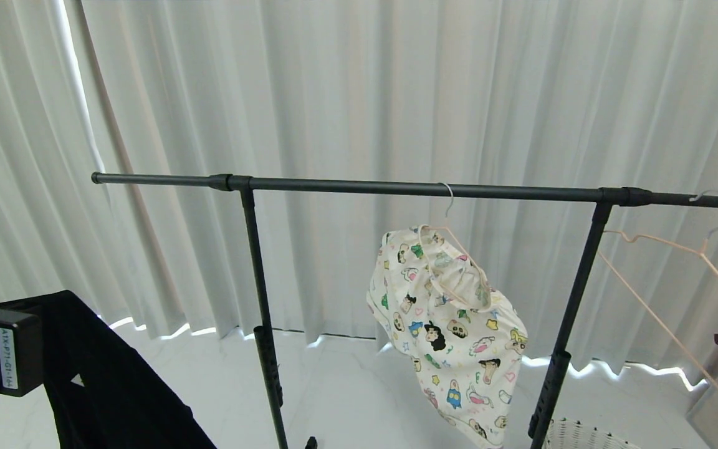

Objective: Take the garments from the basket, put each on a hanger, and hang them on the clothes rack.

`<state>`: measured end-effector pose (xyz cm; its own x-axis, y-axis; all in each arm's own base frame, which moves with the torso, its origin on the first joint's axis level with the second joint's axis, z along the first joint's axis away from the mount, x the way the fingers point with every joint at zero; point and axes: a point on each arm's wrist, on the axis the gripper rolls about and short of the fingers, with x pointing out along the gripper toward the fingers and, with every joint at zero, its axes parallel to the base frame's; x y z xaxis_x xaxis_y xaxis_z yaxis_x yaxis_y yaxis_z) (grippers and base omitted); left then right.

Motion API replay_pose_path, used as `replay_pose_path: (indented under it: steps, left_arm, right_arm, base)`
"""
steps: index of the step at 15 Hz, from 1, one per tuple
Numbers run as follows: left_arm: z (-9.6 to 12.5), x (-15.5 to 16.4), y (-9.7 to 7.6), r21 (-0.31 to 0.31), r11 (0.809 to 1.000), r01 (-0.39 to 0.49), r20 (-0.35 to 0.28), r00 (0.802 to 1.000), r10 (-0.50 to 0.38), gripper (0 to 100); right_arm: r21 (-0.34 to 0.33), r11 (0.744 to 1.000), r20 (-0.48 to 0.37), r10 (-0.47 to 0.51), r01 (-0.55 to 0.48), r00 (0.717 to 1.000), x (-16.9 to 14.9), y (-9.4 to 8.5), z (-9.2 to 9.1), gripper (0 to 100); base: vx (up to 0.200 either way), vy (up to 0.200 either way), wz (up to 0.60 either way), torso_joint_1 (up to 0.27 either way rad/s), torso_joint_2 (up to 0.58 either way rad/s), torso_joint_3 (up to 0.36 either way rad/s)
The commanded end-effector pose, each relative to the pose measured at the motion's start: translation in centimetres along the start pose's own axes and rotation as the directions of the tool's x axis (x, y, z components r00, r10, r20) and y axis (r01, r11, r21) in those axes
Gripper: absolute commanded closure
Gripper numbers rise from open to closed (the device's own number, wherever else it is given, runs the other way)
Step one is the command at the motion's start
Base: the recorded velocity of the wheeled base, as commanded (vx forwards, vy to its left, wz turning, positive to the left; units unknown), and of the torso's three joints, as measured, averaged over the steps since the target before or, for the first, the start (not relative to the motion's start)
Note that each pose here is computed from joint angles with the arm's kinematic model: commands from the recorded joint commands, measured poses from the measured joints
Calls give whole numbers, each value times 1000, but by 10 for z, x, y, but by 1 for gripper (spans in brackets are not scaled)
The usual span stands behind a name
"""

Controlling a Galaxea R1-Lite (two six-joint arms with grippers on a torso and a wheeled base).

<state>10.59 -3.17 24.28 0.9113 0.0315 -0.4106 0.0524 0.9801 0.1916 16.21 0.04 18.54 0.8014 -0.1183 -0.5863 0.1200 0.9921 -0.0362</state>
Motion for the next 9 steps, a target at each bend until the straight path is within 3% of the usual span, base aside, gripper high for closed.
replay_pose_path:
  steps: [1, 3, 7, 9]
  left_arm:
    - [-3, 2, -1, 7, 1000, 2, -15, 1000, -1, 100]
    - [-5, 2, -1, 8, 1000, 3, -18, 1000, -3, 100]
    - [-6, 4, -2, 16, 1000, 8, -26, 1000, -7, 100]
    - [-11, 5, -7, 77, 996, 43, -41, 998, -40, 100]
  right_arm:
    - [-80, 994, 96, 82, -75, 992, -43, 5, -11, 100]
    - [-161, 978, 104, 149, -131, 983, -60, 8, -20, 100]
    - [-261, 929, 107, 298, -262, 949, -77, 18, -28, 100]
    - [-306, 894, 85, 367, -327, 926, -79, 26, -30, 100]
  base:
    - [-200, 0, 0, -2, 7, 7]
    - [-200, 0, 0, 0, 5, 2]
    - [-200, 0, 0, -1, 2, 2]
    - [-200, 0, 0, 2, 2, 5]
